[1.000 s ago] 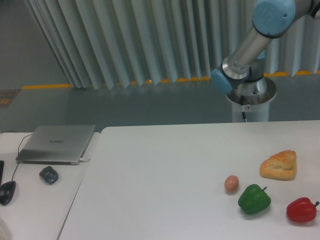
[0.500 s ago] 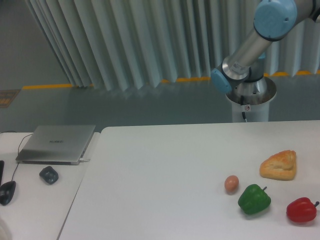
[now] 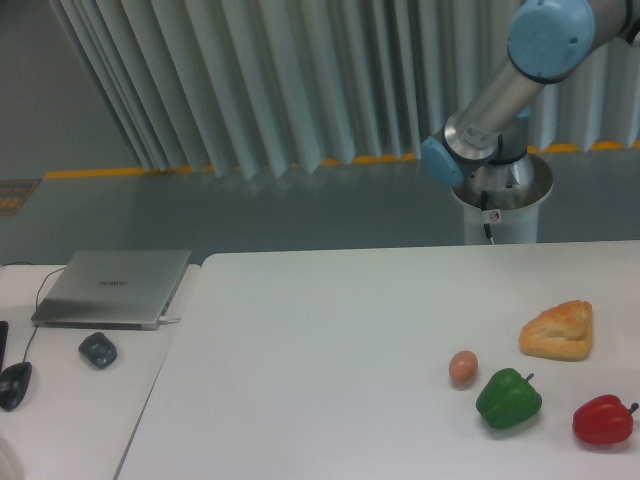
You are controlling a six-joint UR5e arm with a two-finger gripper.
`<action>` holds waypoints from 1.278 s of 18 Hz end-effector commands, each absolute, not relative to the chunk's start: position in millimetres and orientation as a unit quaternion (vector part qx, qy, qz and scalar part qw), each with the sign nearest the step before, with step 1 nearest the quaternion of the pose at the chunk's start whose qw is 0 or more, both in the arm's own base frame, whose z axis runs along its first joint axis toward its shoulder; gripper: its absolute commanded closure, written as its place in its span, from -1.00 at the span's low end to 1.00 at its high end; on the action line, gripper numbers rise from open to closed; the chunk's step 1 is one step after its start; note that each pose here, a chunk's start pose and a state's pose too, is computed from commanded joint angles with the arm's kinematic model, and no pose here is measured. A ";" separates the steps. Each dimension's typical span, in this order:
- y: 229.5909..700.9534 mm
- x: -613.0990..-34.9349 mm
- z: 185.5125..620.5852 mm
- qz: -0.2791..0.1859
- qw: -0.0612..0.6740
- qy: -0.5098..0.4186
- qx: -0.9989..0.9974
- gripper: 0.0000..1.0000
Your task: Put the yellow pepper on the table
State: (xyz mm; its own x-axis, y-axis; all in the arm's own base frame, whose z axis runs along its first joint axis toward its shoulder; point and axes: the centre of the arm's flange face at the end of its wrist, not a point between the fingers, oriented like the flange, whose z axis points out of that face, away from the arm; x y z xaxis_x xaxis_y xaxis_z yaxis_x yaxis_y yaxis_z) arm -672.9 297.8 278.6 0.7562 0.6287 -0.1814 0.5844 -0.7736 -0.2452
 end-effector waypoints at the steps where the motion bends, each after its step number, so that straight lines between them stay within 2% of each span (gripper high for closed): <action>1: 295.7 -674.0 286.3 0.133 0.090 -0.325 -0.932 -0.31; 3: 293.5 -674.0 290.6 0.135 0.091 -0.325 -0.932 -0.26; 6: 292.8 -662.3 325.5 0.150 0.104 -0.317 -0.931 -0.26; 11: 321.5 -601.6 388.8 0.157 0.142 -0.272 -0.939 -0.26; 14: 355.9 -543.9 426.7 0.156 0.158 -0.234 -0.946 -0.26; 16: 374.5 -511.8 435.2 0.159 0.159 -0.216 -0.950 -0.26; 19: 406.0 -471.8 418.2 0.155 0.136 -0.184 -0.961 -0.26; 23: 428.1 -455.7 389.8 0.162 0.092 -0.153 -0.970 -0.26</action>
State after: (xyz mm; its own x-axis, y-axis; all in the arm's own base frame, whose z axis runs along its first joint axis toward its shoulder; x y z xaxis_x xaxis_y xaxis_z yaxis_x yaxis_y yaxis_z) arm -455.7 428.1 389.8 0.9006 0.3277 -0.2855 0.2681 -0.9359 -0.2286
